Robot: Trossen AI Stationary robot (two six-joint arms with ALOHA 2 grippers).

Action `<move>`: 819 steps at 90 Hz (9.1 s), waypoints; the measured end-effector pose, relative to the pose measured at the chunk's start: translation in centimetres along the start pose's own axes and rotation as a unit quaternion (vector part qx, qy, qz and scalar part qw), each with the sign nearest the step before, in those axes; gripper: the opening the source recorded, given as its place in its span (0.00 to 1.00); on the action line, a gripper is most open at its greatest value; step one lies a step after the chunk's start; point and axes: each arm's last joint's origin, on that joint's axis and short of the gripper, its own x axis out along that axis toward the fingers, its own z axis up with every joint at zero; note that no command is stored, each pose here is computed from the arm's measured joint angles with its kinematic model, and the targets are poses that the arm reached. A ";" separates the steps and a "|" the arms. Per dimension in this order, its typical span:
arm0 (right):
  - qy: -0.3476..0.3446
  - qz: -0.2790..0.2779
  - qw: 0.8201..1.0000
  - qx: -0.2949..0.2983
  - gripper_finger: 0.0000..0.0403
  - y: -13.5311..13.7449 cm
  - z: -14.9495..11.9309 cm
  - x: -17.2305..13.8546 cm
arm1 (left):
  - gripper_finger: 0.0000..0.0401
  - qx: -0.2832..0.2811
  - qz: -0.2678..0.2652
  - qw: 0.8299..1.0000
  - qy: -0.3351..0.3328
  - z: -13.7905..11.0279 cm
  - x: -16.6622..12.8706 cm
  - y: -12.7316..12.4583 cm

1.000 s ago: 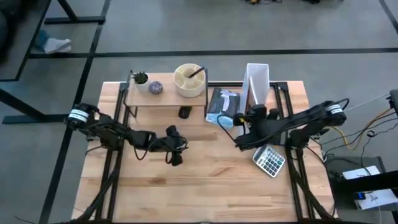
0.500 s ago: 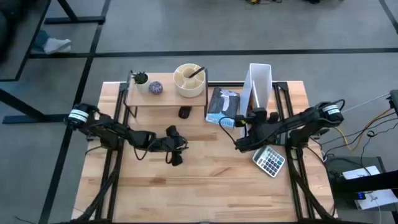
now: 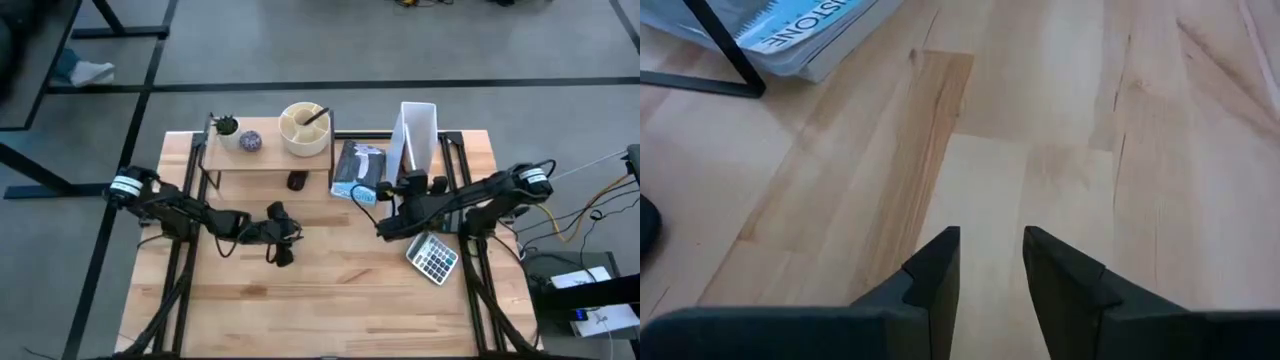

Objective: Stock shelves
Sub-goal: Put the brown book into the white file holder, then put the blue book into the white file holder

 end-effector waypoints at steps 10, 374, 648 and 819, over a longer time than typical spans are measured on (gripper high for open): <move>0.020 -0.014 1.000 -0.005 0.01 0.0 -1.3 0.4 | 0.24 0.000 0.000 1.000 0.000 0.0 0.0 0.0; 0.174 0.284 0.644 -0.689 0.12 9.6 -7.7 -7.4 | 0.24 0.053 0.069 0.994 -0.061 -1.0 2.3 -0.3; -0.003 0.215 0.649 -0.730 0.14 10.9 -11.5 -4.8 | 0.24 0.055 0.084 0.993 -0.068 -4.0 6.9 0.0; -0.028 0.284 0.958 0.013 0.00 -12.6 21.5 -8.1 | 0.24 0.048 0.073 0.995 -0.055 -3.1 5.3 -0.7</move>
